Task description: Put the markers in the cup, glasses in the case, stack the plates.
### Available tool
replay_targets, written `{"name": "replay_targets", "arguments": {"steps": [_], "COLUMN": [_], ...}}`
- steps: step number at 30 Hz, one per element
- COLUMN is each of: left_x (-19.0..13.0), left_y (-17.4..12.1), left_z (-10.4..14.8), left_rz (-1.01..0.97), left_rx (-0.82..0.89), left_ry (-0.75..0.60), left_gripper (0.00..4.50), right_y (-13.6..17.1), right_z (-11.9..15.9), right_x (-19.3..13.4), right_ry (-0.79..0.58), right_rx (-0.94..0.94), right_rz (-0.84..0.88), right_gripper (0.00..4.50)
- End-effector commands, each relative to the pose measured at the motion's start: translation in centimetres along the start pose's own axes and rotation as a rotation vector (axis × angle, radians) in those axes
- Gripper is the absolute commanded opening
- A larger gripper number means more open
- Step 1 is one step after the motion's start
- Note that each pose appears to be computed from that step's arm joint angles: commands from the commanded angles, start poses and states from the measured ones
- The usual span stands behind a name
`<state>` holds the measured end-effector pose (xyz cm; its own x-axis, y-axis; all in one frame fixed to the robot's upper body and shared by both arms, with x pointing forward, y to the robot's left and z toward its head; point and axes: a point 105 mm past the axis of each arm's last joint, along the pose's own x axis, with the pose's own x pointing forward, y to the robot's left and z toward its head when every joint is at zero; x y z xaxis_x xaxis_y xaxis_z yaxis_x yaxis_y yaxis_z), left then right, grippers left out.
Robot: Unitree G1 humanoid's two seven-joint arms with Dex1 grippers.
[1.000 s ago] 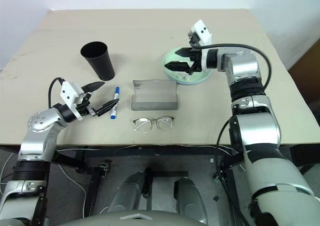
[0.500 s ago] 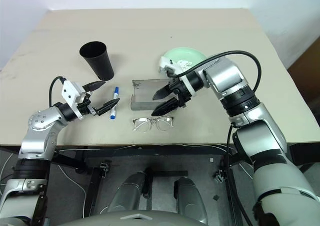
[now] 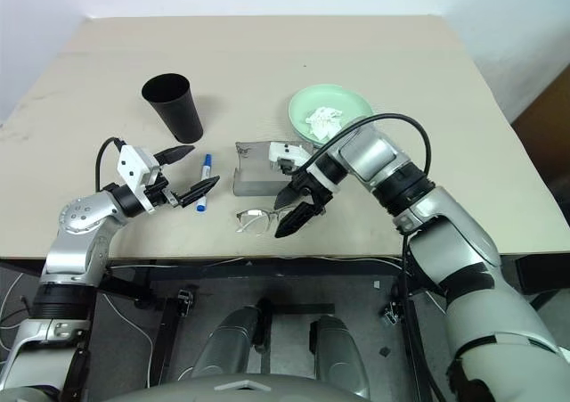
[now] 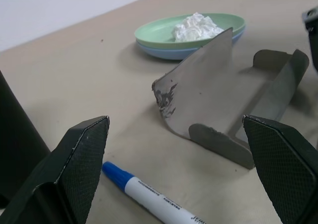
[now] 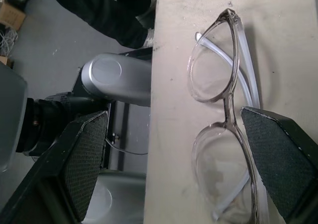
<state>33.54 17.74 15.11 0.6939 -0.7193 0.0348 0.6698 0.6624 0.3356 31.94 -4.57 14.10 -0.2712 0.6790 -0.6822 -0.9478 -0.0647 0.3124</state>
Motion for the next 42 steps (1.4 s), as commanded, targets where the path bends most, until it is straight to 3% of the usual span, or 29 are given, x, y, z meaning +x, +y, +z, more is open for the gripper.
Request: {"name": "replay_targets", "arguments": {"steps": [1, 5, 9, 14, 21, 24, 28, 34, 42], "left_x": [0.2, 0.2, 0.2, 0.1, -0.1, -0.1, -0.2, -0.7, -1.6], "left_y": [-0.1, 0.0, 0.0, -0.1, -0.1, 0.0, 0.0, 0.3, 1.1], "left_z": [1.0, 1.1, 1.1, 0.8, 0.3, 0.3, 0.2, 0.3, 0.8], "left_rz": [-0.007, -0.006, -0.005, -0.005, 0.0, 0.003, 0.008, 0.021, 0.06], "left_rx": [0.029, 0.031, 0.031, 0.03, 0.034, 0.035, 0.035, 0.036, 0.048], "left_ry": [-0.023, -0.02, -0.018, -0.015, -0.002, -0.003, -0.002, -0.001, 0.009], "left_gripper": [4.5, 4.5, 4.5, 4.5, 4.5, 4.5, 4.5, 4.5, 4.5], "right_y": [-0.1, -0.1, 0.0, -0.2, -0.8, -1.0, -1.0, -0.1, 1.1], "right_z": [1.1, 0.8, 1.2, 1.3, 1.0, 1.0, 1.3, 2.5, 6.7], "right_x": [-0.6, -0.1, 0.0, 0.3, 0.6, 0.6, 0.2, -1.3, -5.6], "right_ry": [0.002, 0.019, 0.012, 0.02, 0.044, 0.046, 0.037, 0.0, -0.133], "right_rx": [-0.047, -0.056, -0.066, -0.073, -0.079, -0.08, -0.086, -0.133, -0.28], "right_rz": [-0.022, -0.009, -0.005, -0.012, -0.05, -0.059, -0.058, -0.047, -0.098], "right_gripper": [4.48, 4.48, 3.59, 1.85, 1.85, 1.25, 0.04, 0.04, 0.04]}}
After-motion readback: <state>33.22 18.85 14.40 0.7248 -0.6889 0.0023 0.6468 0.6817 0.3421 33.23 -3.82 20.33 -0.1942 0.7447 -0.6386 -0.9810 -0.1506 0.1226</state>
